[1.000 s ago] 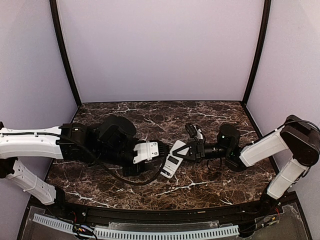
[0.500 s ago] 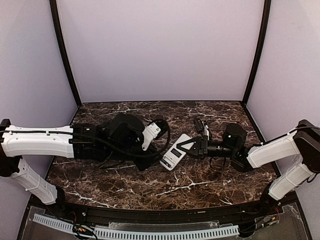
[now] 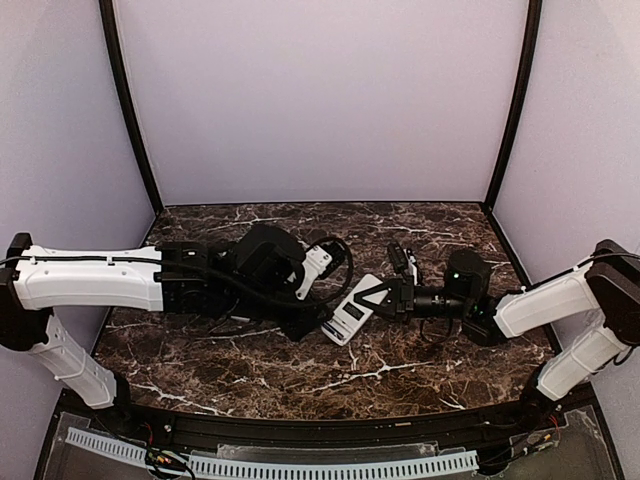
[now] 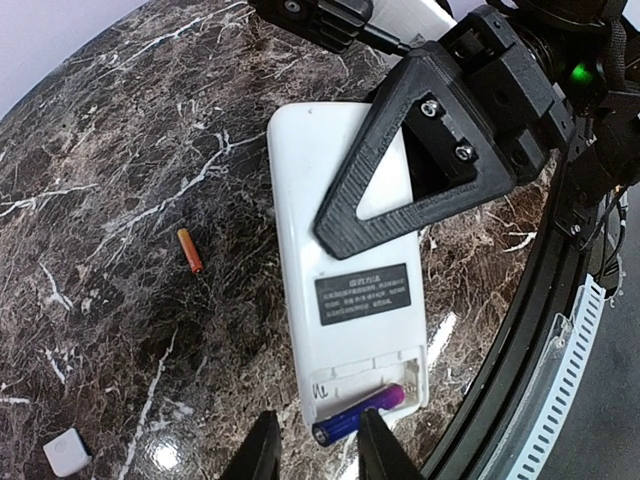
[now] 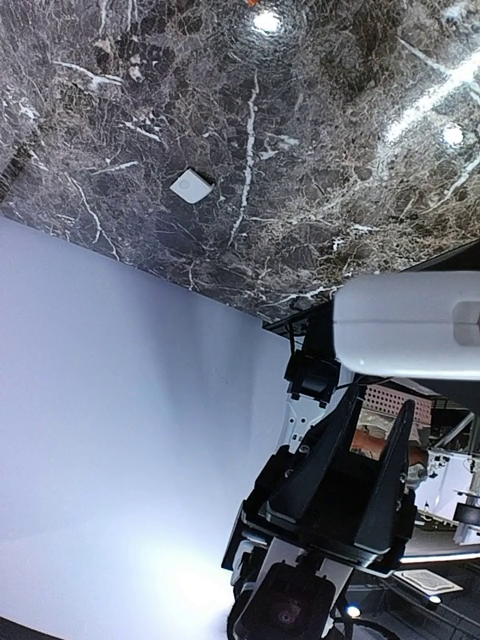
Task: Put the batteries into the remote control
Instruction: Load the battery into the battery compartment.
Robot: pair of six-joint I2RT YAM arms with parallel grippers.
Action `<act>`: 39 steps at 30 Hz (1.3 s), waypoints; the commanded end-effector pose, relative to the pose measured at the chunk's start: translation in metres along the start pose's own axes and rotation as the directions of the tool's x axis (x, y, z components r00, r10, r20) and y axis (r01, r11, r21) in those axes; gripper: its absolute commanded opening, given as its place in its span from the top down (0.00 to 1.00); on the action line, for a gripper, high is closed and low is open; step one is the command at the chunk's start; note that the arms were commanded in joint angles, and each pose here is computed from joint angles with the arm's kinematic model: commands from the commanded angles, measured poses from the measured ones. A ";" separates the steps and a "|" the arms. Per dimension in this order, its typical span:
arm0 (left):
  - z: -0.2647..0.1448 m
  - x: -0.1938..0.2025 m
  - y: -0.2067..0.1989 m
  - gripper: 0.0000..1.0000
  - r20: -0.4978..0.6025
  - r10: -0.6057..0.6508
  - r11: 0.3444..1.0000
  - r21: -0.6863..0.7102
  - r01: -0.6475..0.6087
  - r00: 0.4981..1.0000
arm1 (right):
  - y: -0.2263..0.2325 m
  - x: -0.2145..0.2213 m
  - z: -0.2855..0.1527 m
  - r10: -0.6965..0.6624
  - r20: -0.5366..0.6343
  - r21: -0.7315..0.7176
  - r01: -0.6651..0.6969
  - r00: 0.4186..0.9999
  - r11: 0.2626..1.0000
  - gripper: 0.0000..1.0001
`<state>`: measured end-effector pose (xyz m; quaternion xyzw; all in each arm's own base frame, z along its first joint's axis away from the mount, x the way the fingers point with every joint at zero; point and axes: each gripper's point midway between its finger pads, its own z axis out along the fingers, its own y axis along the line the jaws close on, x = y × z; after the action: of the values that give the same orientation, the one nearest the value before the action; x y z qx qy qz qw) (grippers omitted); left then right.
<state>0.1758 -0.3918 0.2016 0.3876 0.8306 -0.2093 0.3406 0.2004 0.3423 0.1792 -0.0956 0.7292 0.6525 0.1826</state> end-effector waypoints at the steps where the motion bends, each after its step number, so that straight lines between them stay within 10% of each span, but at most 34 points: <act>1: -0.001 0.004 -0.003 0.74 -0.038 -0.004 1.000 0.014 0.005 0.999 | 0.002 -0.003 -0.001 -0.001 0.015 -0.017 0.001 1.000 1.000 1.00; 39: 0.015 0.021 -0.011 0.87 -0.103 0.034 0.998 0.055 -0.029 0.994 | 0.012 -0.008 -0.007 -0.029 0.018 -0.047 0.030 0.999 0.998 1.00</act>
<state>0.1675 -0.3967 0.1805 0.4092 0.8362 -0.2056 0.3019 0.2017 0.3394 0.1784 -0.0918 0.7296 0.6541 0.1774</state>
